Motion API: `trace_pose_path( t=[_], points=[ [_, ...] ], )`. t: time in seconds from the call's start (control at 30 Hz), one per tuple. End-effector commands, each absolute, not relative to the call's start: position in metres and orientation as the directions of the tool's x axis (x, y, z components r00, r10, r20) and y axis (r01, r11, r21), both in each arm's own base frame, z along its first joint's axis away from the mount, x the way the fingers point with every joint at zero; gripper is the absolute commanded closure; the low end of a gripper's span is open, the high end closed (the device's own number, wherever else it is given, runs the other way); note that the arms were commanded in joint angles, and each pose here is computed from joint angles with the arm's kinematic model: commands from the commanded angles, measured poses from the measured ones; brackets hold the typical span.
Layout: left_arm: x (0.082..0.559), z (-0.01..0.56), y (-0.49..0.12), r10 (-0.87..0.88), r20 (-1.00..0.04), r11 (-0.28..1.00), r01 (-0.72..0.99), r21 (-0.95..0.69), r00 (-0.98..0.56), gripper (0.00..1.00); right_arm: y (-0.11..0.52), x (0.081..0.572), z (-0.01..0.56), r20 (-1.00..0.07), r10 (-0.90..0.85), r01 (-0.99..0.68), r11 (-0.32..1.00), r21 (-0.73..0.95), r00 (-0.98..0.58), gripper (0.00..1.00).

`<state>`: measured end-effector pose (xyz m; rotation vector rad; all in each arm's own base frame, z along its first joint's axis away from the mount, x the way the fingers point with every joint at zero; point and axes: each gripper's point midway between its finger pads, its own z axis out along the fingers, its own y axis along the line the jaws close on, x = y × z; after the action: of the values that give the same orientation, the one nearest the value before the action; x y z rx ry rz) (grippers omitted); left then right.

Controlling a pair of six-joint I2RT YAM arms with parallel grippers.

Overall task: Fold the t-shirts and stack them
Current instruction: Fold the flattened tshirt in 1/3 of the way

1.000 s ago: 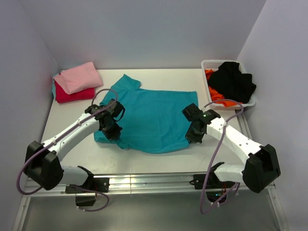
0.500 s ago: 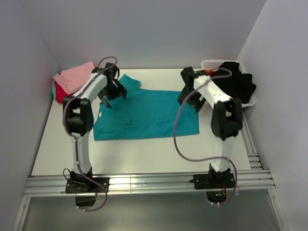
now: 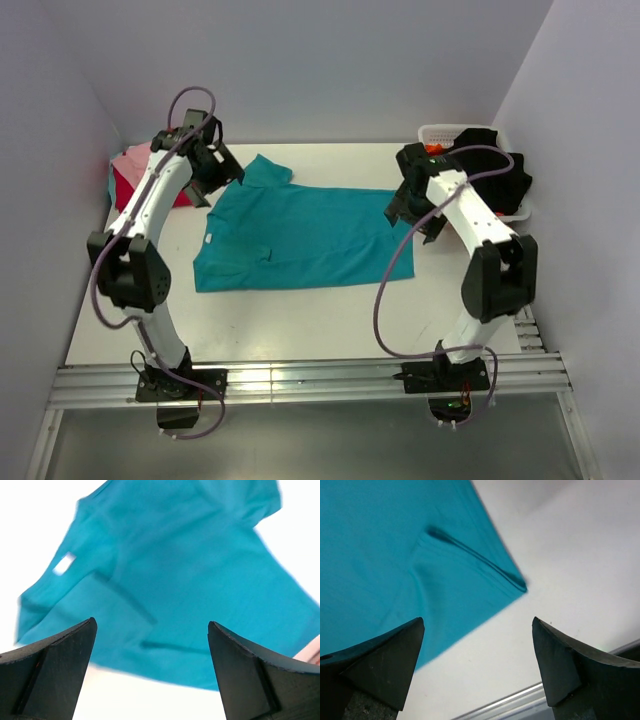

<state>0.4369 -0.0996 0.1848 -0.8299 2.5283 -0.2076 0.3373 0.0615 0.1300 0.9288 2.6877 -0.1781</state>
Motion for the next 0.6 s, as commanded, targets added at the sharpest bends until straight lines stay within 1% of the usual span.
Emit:
trace_pose_path(
  t=[0.0,0.03,0.07,0.1,0.13,0.17,0.2,0.23,0.27,0.3,0.43,0.57],
  points=[
    [0.382,0.159,-0.078,-0.564,-0.352,0.820,-0.557,-0.131,-0.747,0.01,0.066,0.316,0.145,-0.350,0.572,0.593,0.803,0.053,-0.742,0.05],
    [0.372,0.167,-0.077,-0.586,-0.367,0.805,-0.571,-0.163,-0.722,0.01,0.069,0.309,0.145,-0.348,0.562,0.581,0.812,0.060,-0.750,0.05],
    [0.361,0.163,-0.078,-0.596,-0.355,0.798,-0.579,-0.164,-0.721,0.01,0.068,0.296,0.137,-0.333,0.556,0.576,0.816,0.045,-0.762,0.05],
    [0.338,0.141,-0.076,-0.601,-0.312,0.794,-0.594,-0.127,-0.736,0.00,0.069,0.288,0.143,-0.346,0.552,0.567,0.821,0.066,-0.759,0.05],
    [0.328,0.148,-0.078,-0.627,-0.325,0.774,-0.611,-0.164,-0.708,0.00,0.073,0.282,0.141,-0.344,0.544,0.554,0.829,0.078,-0.765,0.05],
    [0.316,0.142,-0.077,-0.638,-0.313,0.765,-0.625,-0.156,-0.703,0.00,0.074,0.268,0.129,-0.312,0.538,0.548,0.834,0.063,-0.783,0.05],
    [0.294,0.123,-0.078,-0.636,-0.277,0.766,-0.633,-0.114,-0.720,0.01,0.075,0.260,0.126,-0.307,0.538,0.545,0.836,0.070,-0.785,0.05],
    [0.284,0.123,-0.080,-0.653,-0.275,0.753,-0.645,-0.129,-0.706,0.01,0.077,0.257,0.120,-0.304,0.534,0.537,0.840,0.082,-0.789,0.05],
    [0.275,0.116,-0.081,-0.657,-0.264,0.749,-0.651,-0.120,-0.707,0.01,0.080,0.241,0.102,-0.250,0.531,0.531,0.844,0.074,-0.810,0.05],
    [0.259,0.102,-0.082,-0.650,-0.242,0.754,-0.651,-0.085,-0.721,0.01,0.080,0.237,0.095,-0.241,0.531,0.529,0.845,0.078,-0.812,0.07],
    [0.236,0.094,-0.079,-0.664,-0.249,0.737,-0.673,-0.058,-0.705,0.01,0.079,0.234,0.070,-0.224,0.525,0.527,0.848,0.056,-0.821,0.11],
    [0.226,0.085,-0.077,-0.684,-0.234,0.718,-0.694,-0.052,-0.691,0.02,0.079,0.249,0.061,-0.235,0.511,0.520,0.854,0.026,-0.827,0.15]
  ],
)
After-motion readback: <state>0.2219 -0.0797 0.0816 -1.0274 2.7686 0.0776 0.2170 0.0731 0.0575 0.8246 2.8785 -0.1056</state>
